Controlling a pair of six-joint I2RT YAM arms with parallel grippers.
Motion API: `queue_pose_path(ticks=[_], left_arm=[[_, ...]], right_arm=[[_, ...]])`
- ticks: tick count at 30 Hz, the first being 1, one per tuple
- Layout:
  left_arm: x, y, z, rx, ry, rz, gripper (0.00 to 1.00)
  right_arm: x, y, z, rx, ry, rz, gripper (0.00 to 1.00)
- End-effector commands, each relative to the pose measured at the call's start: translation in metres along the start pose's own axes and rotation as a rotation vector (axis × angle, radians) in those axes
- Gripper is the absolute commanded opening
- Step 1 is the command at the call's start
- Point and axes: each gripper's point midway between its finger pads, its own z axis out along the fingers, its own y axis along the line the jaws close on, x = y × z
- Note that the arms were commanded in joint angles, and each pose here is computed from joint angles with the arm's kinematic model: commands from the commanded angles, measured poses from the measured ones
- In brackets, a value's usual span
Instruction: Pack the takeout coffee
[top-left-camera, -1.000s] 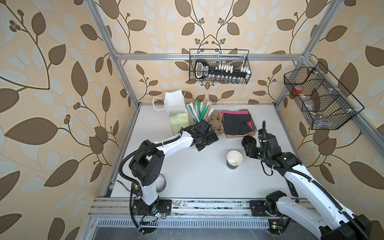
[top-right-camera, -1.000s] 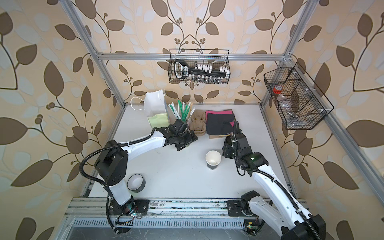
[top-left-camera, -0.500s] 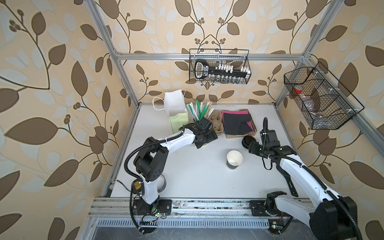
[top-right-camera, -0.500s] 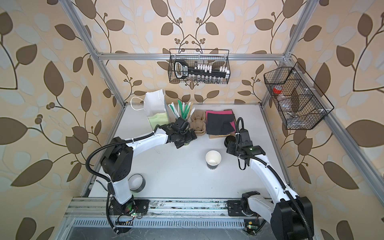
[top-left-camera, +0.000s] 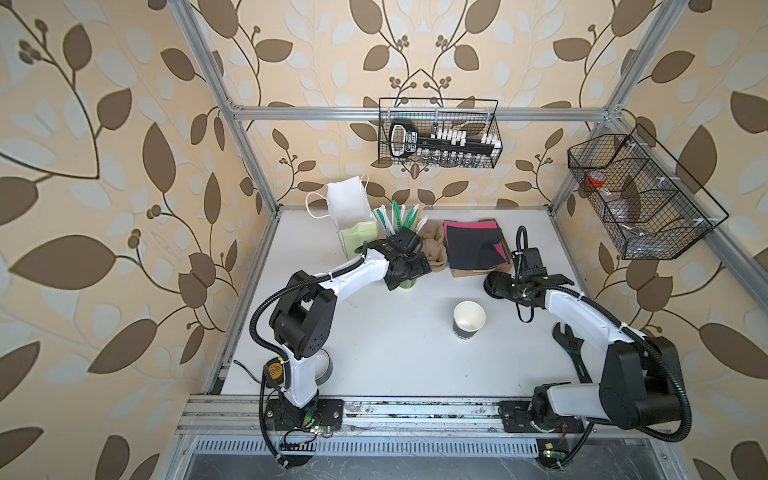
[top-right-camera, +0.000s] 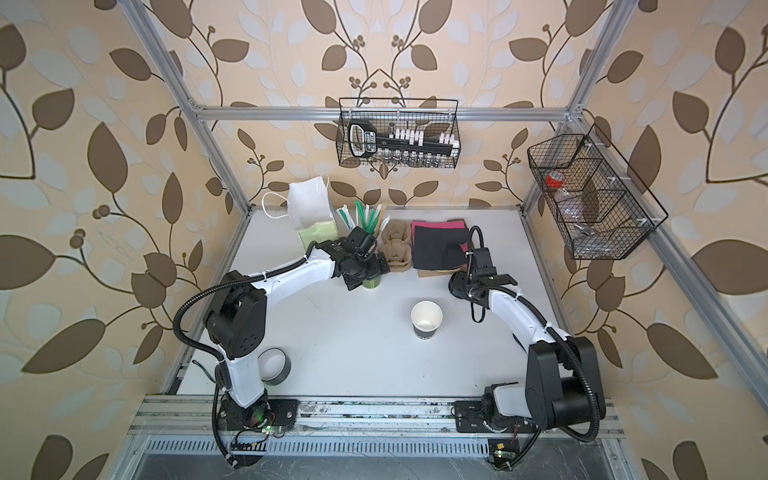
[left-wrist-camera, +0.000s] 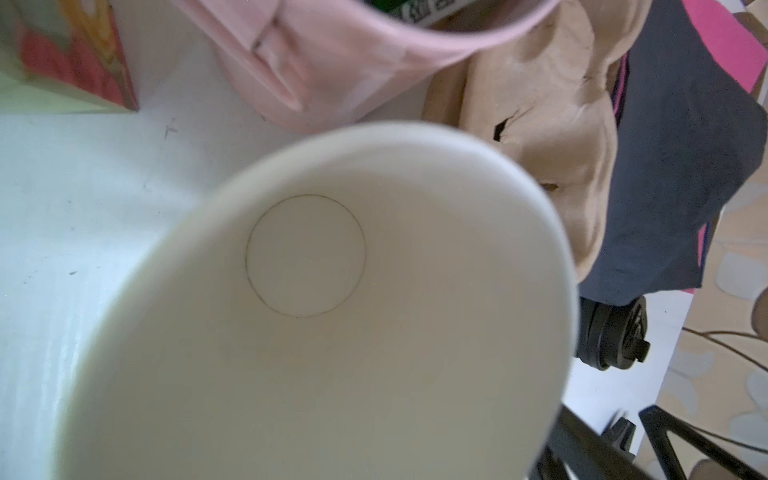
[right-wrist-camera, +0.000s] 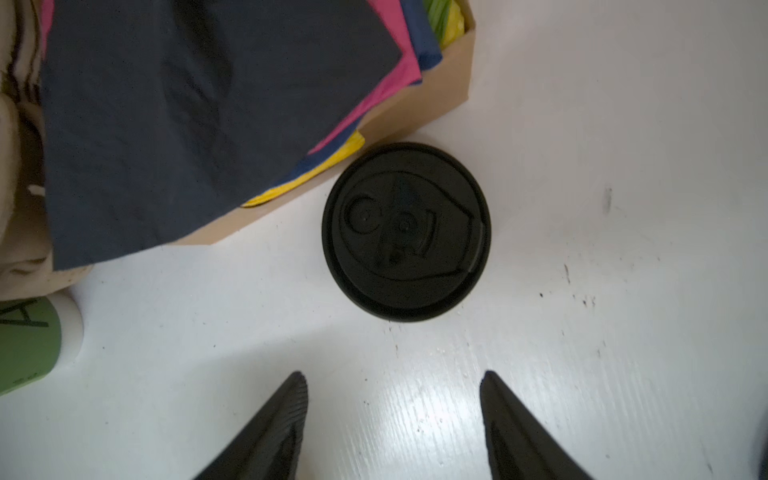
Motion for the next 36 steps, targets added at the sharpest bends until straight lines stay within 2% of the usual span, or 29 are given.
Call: queue_pose_path(ticks=[1, 13, 17, 21, 24, 29, 36], left_arm=[[-0.009, -0.02, -0.051, 0.057, -0.058, 0.065, 0.99], [0.004, -0.016, -0.131, 0.054, -0.082, 0.207, 0.99], [0.005, -0.001, -0.17, 0.031, -0.15, 0.31, 0.99], [0.0, 0.03, -0.204, -0.041, -0.279, 0.407, 0.99], [-0.003, 0.059, -0.214, -0.098, -0.383, 0.449, 0.99], [-0.002, 0.081, -0.227, -0.081, -0.512, 0.451, 0.99], [-0.005, 0.086, -0.224, -0.101, -0.533, 0.452, 0.99]], right_arm=[[-0.017, 0.002, 0.0, 0.015, -0.037, 0.002, 0.69], [-0.023, -0.007, 0.021, 0.081, 0.019, -0.003, 0.78], [-0.023, -0.005, 0.027, 0.06, 0.038, 0.005, 0.78], [-0.023, -0.005, 0.029, 0.062, 0.042, 0.001, 0.76], [-0.023, -0.005, 0.033, 0.067, 0.052, -0.001, 0.76], [-0.026, -0.003, 0.036, 0.06, 0.044, 0.0, 0.76], [-0.026, -0.006, 0.041, 0.086, 0.056, -0.008, 0.76]])
